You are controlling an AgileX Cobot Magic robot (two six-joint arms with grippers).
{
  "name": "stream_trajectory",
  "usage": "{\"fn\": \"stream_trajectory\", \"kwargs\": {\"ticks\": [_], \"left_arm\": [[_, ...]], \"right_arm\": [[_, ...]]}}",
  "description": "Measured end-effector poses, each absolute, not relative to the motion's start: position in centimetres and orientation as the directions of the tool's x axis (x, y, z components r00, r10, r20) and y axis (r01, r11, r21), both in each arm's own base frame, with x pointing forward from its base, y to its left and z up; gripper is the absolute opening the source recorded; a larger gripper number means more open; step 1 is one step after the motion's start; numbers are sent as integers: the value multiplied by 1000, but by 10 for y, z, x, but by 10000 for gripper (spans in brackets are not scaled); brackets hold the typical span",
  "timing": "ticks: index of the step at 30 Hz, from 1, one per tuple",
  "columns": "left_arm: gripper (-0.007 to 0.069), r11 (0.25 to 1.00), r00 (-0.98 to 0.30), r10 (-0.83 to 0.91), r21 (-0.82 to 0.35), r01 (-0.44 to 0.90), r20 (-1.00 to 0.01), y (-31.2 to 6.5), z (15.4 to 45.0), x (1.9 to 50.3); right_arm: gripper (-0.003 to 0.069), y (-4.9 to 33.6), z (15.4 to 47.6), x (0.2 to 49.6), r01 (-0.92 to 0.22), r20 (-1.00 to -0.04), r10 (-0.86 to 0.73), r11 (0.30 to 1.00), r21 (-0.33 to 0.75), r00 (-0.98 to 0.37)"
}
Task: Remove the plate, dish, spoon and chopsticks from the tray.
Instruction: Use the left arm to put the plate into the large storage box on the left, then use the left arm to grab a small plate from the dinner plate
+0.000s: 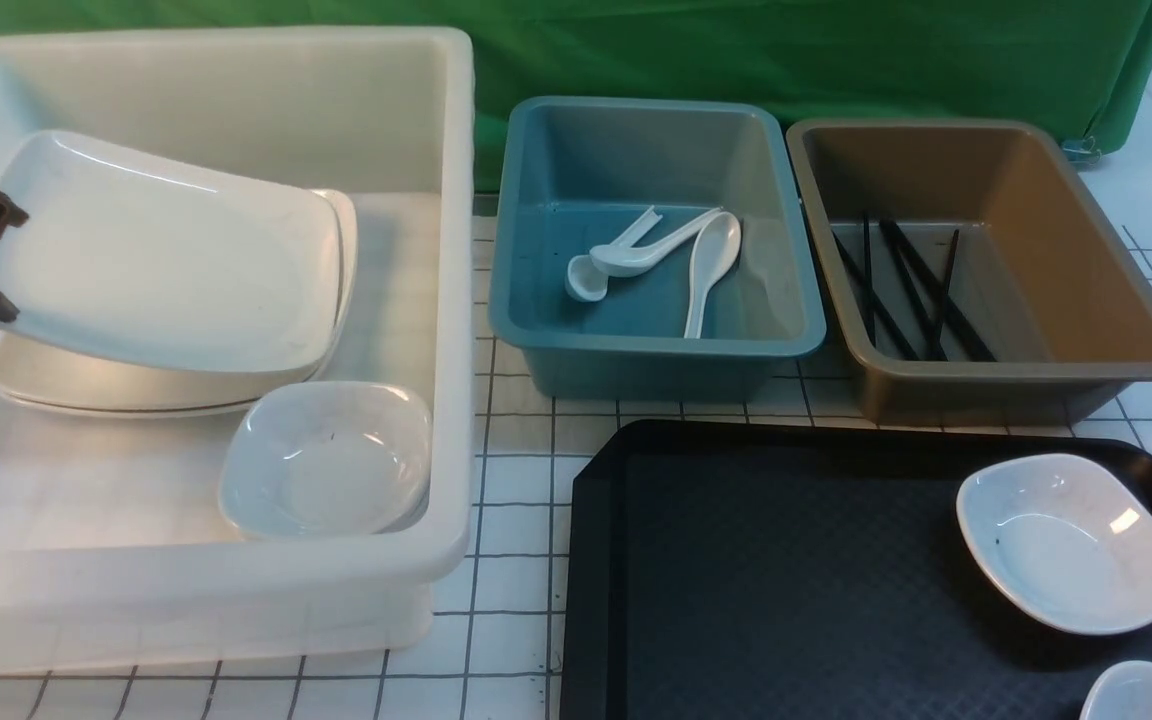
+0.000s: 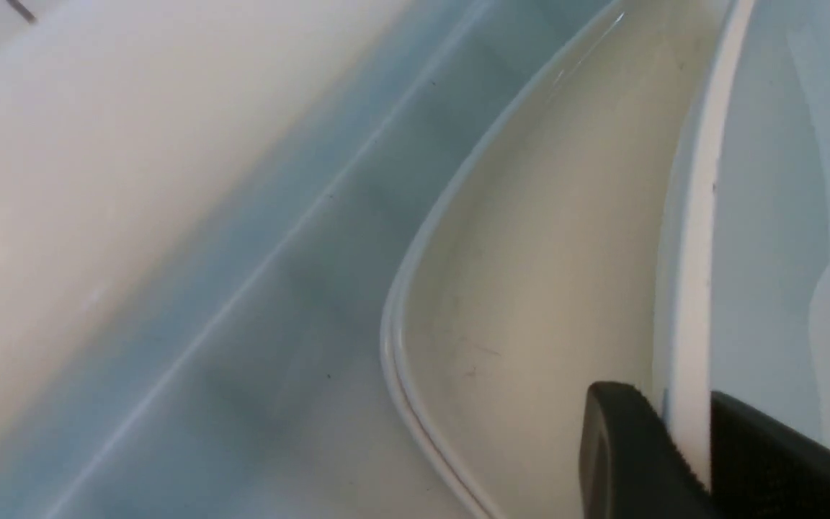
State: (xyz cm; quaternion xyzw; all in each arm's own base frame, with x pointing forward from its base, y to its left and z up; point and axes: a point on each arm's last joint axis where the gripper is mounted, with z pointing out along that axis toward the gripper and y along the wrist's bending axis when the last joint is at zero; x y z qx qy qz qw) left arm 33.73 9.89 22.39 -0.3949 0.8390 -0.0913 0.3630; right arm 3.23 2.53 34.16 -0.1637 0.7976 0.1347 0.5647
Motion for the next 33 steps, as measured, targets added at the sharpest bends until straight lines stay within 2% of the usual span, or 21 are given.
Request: {"fn": "stream_trajectory", "kwargs": {"ticks": [4, 6, 11, 15, 18, 22, 26, 29, 31, 33], "left_arm": [[184, 695, -454, -705, -403, -596, -544, 101, 213, 340], [258, 704, -475, -696, -382, -599, -538, 102, 204, 343], [382, 753, -520, -642, -338, -564, -564, 103, 200, 344], [430, 809, -557, -568, -290, -511, -606, 104, 204, 346], [437, 826, -571, -545, -276, -492, -614, 102, 210, 343], [391, 836, -567, -530, -277, -473, -630, 99, 229, 335], [184, 835, -552, -541, -327, -442, -634, 89, 278, 316], [53, 842, -576, -540, -371, -392, -614, 77, 311, 304], [20, 850, -608, -525, -399, -343, -595, 66, 327, 297], [-3, 858, -683, -478, -460, -229, -552, 40, 346, 286]], "right_arm": [[239, 25, 342, 32, -413, -945, -109, 910, 30, -309], [239, 25, 342, 32, -413, -945, -109, 910, 30, -309], [239, 25, 342, 32, -413, -945, -109, 910, 30, -309], [239, 25, 342, 32, -413, -945, -109, 910, 30, -309], [237, 25, 342, 32, -413, -945, -109, 910, 30, -309], [204, 25, 342, 32, -415, -943, -112, 909, 30, -313], [74, 24, 352, 25, -421, -942, -128, 907, 15, -309], [18, 20, 364, 18, -410, -947, -151, 912, -23, -284], [11, 17, 370, 14, -399, -948, -168, 916, -48, -272], [8, 13, 376, 10, -376, -943, -196, 923, -85, -268]]}}
